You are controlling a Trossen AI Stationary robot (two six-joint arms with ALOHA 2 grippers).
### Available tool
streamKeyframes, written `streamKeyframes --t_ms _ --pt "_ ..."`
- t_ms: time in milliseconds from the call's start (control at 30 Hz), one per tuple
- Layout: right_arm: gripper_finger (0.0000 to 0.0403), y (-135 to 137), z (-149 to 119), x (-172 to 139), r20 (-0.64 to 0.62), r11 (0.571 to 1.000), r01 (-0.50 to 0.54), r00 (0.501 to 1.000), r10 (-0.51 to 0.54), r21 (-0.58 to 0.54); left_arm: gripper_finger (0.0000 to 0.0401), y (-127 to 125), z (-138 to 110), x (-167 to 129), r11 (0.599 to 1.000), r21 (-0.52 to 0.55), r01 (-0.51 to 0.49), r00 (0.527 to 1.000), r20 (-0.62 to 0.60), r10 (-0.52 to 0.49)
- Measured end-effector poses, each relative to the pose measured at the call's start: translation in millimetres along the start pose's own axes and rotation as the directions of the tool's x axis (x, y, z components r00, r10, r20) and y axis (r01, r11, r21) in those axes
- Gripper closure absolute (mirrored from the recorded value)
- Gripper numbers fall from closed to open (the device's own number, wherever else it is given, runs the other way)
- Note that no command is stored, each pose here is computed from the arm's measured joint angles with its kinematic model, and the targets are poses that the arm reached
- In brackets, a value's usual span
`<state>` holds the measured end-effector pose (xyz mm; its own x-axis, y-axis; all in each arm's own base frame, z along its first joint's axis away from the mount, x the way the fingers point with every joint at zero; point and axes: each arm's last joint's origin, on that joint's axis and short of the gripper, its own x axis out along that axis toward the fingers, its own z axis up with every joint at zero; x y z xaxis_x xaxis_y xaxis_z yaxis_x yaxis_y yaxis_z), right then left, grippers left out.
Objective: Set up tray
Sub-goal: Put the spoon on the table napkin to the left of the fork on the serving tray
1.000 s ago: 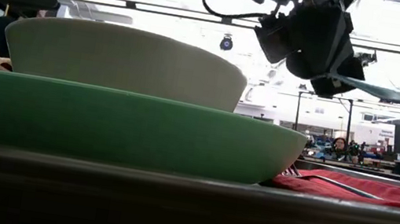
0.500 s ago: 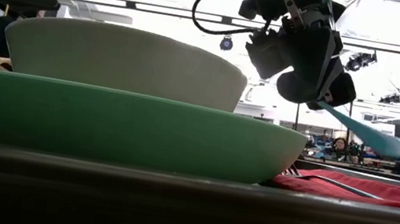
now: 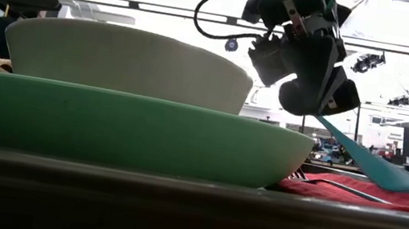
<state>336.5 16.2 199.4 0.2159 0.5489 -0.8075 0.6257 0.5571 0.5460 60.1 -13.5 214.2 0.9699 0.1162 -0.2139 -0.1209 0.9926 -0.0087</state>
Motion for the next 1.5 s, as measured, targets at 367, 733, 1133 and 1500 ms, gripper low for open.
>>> streamKeyframes --t_ms 367,733,1133,1500 --pt "0.0403 -3 5 4 0.000 1.000 0.011 1.000 -0.011 -0.029 0.0332 0 0 0 1.000 -0.007 0.000 1.000 0.000 0.000" --pt "0.0403 -3 5 4 0.001 0.999 0.007 1.000 -0.007 -0.038 0.0332 0 0 0 1.000 -0.005 -0.001 1.000 -0.002 0.001" --pt "0.0403 -6 12 17 -0.019 0.999 0.012 1.000 -0.013 -0.040 0.0332 0 0 0 1.000 -0.005 -0.001 1.000 -0.002 0.001" --pt "0.0402 -9 16 26 -0.052 0.999 0.006 0.999 -0.008 -0.042 0.0332 0 0 0 1.000 -0.005 -0.005 1.000 -0.002 0.005"
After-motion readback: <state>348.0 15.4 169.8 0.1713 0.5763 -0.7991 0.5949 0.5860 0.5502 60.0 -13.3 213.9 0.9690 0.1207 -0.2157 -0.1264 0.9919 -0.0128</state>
